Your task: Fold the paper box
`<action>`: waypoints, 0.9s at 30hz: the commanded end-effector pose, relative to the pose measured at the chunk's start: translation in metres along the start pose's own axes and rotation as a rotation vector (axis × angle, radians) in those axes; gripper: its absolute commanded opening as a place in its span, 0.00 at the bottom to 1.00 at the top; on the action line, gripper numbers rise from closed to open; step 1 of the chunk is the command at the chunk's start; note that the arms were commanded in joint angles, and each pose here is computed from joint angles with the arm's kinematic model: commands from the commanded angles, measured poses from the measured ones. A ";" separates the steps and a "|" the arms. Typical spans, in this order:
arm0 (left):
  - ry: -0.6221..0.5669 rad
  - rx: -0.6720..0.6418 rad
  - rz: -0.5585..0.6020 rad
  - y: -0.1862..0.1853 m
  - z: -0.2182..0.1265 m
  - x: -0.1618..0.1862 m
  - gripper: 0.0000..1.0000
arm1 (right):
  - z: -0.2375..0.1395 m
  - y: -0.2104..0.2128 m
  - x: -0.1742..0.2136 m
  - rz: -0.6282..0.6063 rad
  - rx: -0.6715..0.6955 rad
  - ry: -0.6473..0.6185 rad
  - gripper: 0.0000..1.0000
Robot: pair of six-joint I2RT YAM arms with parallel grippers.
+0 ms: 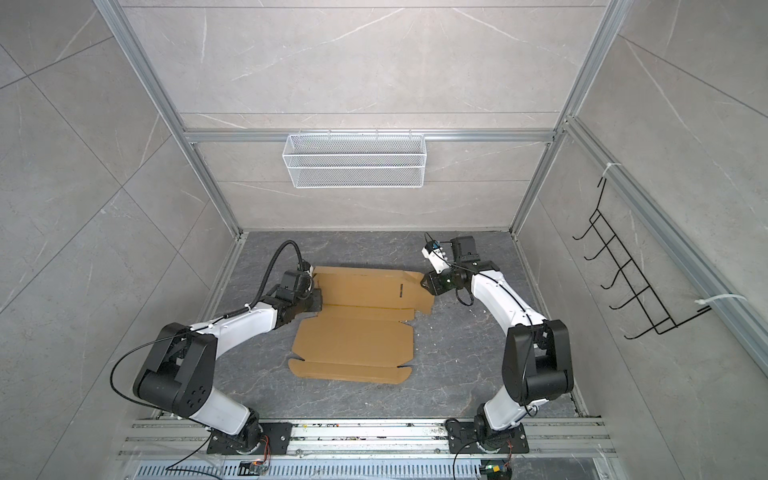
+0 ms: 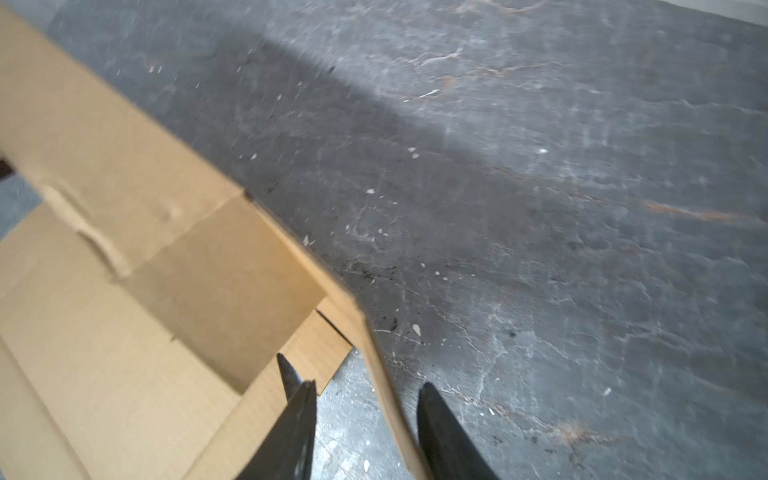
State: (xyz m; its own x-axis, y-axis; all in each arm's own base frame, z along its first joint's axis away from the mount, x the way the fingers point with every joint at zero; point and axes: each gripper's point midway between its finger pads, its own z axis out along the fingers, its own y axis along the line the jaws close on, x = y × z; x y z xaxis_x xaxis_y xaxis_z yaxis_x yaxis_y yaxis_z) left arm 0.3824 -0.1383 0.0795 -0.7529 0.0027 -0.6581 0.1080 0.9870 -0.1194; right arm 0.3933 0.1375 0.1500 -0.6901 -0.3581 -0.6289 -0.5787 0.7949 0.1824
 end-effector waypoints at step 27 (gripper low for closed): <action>-0.155 -0.079 -0.095 0.014 -0.020 -0.001 0.00 | -0.022 0.074 -0.004 -0.011 -0.050 -0.031 0.06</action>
State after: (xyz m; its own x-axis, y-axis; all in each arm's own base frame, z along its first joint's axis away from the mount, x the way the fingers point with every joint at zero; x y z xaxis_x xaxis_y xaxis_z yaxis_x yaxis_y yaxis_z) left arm 0.3678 -0.1231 0.0805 -0.6957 -0.1240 -0.7075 -0.0111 0.9867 -0.1619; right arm 0.3574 0.1649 0.1708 -0.7040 -0.3372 -0.6250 -0.5550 0.8103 0.1880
